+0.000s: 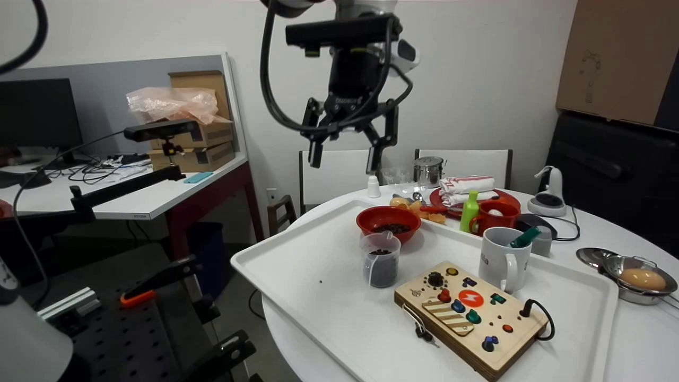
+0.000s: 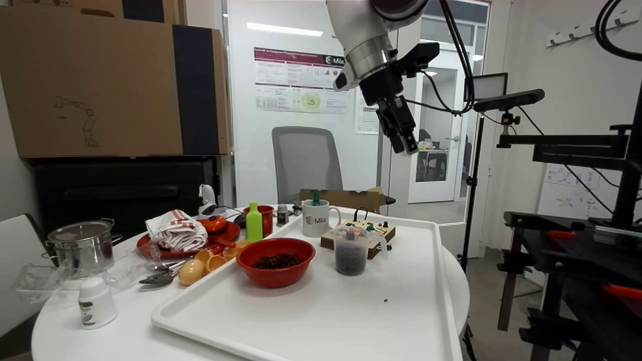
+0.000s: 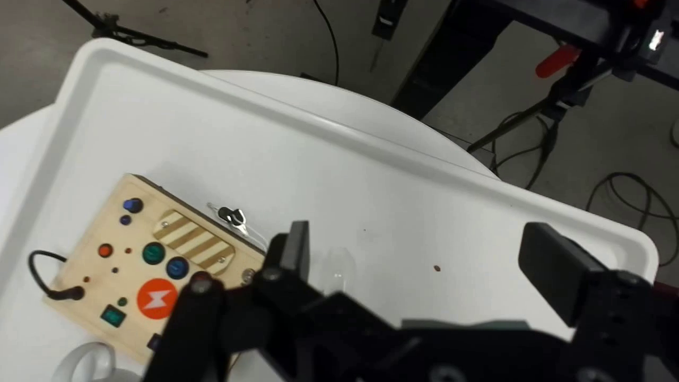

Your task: Put all the objects in the measuring cup into the red bowl and press the red button on the thing

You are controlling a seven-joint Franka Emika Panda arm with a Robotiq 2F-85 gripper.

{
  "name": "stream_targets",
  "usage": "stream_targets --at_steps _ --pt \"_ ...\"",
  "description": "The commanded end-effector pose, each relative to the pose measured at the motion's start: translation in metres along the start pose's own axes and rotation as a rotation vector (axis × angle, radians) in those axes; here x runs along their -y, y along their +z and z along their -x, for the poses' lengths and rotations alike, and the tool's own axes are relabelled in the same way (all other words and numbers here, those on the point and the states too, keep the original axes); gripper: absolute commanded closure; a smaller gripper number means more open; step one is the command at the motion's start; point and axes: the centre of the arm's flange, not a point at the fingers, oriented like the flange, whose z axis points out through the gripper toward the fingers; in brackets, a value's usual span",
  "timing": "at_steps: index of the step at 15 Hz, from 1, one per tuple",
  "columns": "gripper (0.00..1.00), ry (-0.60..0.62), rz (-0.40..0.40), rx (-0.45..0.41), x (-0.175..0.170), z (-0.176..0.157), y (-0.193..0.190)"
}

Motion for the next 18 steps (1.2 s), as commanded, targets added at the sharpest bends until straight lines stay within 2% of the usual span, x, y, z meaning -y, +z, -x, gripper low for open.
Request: stream_targets --at_steps 1,4,7,13,18 --pt "0.00 0.075 0.038 0.002 0.013 -0.015 0.037" --pt "0.00 0.168 0.084 0.034 0.008 -0.020 0.064" --pt "0.00 0.220 0.061 0.076 0.010 -0.024 0.083" --pt "0.00 0.196 0.046 0.082 0.008 -0.020 0.083" --pt "0.00 0.108 0.110 0.025 0.016 -0.039 0.094"
